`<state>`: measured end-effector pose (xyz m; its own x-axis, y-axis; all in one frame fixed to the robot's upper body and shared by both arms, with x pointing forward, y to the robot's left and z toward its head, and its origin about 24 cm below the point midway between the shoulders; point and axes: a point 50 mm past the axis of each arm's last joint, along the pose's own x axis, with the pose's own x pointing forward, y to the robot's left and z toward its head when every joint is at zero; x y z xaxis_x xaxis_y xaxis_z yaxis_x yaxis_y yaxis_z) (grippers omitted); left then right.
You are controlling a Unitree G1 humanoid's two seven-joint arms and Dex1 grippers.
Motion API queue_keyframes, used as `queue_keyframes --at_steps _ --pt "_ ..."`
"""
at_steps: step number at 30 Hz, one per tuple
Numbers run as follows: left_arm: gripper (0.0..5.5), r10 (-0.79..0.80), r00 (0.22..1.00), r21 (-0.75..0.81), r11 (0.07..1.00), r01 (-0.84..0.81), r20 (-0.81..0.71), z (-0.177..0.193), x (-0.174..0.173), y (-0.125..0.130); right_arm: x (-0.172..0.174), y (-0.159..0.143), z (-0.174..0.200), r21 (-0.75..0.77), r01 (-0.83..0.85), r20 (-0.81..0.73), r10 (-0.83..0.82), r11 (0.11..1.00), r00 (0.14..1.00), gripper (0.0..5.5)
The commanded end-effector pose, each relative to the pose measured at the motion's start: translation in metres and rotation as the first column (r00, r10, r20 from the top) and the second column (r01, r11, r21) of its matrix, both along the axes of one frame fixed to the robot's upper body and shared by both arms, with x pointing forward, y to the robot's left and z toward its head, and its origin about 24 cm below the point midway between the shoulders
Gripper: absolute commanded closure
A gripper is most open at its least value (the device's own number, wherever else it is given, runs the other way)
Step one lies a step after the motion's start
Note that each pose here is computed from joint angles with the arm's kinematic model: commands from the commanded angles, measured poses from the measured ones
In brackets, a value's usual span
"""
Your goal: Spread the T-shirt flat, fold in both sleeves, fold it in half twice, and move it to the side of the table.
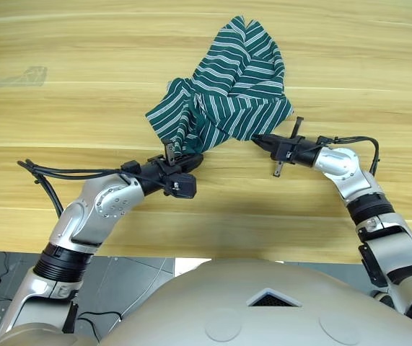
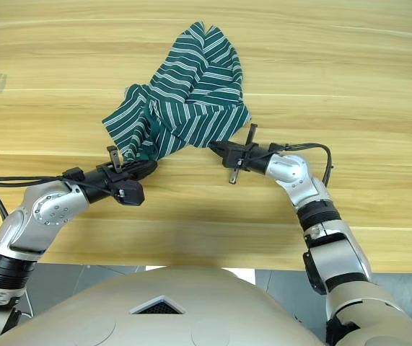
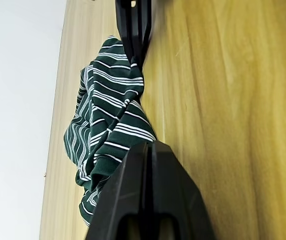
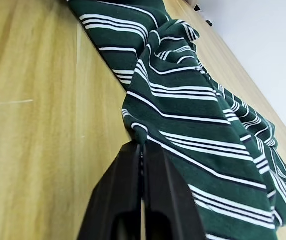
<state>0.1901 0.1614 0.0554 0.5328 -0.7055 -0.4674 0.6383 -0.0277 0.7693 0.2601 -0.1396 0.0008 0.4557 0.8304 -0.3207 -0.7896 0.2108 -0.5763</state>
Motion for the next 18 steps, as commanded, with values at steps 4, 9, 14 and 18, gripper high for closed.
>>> queue_keyframes --at_steps 4,9,14,18 --pt "5.50 0.011 1.000 0.033 0.999 -0.012 0.017 -0.005 0.004 0.003 -0.001 -0.005 0.000 -0.029 -0.022 0.002 0.022 0.999 1.000 5.47" --pt "5.50 0.044 0.999 0.038 0.998 -0.045 0.021 -0.007 0.007 0.011 0.004 -0.033 0.042 0.116 -0.007 -0.002 0.007 0.993 1.000 5.47" --pt "5.50 0.063 0.998 0.029 0.998 -0.063 0.016 -0.007 0.009 0.014 -0.002 -0.077 0.071 0.110 0.024 -0.099 -0.013 0.994 0.995 5.47" --pt "5.50 0.095 0.995 0.031 0.995 -0.095 0.006 -0.006 0.007 0.023 -0.012 -0.111 0.070 -0.009 0.079 -0.191 -0.079 0.997 0.978 5.47"
